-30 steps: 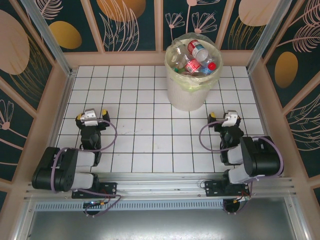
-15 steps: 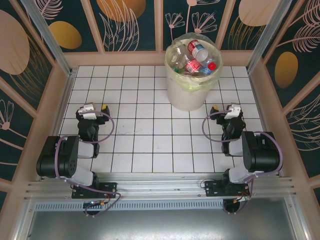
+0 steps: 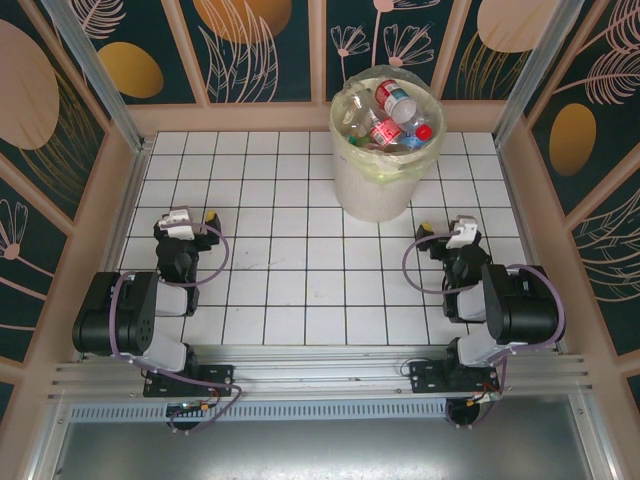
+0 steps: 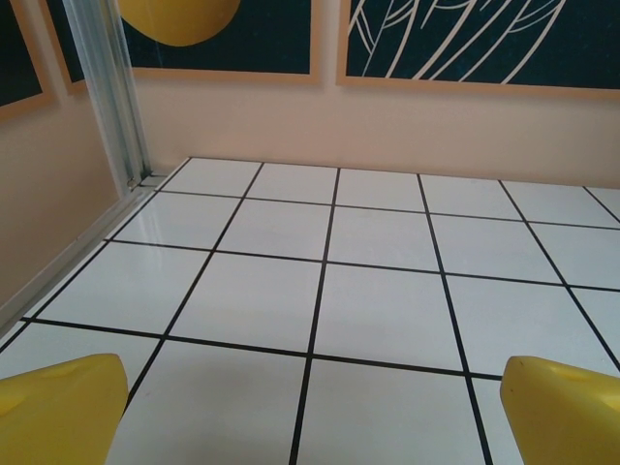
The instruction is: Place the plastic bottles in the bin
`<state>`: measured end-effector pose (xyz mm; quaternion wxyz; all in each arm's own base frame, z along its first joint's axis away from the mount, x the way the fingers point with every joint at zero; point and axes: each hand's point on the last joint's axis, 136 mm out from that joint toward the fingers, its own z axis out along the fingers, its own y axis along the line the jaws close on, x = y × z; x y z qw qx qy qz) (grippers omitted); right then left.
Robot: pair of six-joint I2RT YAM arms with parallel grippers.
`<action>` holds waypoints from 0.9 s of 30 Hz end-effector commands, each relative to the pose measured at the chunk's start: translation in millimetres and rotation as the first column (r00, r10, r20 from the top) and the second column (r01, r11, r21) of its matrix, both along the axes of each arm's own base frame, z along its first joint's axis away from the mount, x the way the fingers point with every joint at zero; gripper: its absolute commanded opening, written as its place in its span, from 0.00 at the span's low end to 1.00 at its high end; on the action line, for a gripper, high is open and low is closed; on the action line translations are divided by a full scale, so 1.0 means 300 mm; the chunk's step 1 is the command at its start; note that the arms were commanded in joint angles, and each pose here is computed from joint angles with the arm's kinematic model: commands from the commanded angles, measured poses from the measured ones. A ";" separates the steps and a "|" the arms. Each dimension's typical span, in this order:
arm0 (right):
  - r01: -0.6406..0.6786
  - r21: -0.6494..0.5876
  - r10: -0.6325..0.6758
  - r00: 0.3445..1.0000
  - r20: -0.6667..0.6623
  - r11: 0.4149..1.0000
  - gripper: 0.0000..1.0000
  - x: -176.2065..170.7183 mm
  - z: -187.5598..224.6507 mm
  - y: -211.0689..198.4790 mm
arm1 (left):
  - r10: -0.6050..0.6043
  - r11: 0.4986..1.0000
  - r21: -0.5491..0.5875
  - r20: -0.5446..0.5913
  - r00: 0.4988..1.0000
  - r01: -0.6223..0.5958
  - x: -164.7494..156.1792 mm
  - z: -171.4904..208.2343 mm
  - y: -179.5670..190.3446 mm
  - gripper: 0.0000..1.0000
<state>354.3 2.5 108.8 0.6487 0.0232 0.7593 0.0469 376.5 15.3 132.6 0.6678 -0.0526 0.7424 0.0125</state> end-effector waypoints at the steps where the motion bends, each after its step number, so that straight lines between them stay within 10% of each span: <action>1: -0.035 -0.013 0.036 0.998 0.049 0.999 0.99 0.043 0.057 0.014 | 0.000 1.000 -0.016 0.011 1.000 0.000 0.005 0.009 0.004 0.99; 27: 0.003 0.019 -0.003 1.000 0.008 1.000 0.99 0.077 0.041 -0.022 | 0.000 1.000 -0.015 0.011 1.000 0.001 0.005 0.010 0.004 0.98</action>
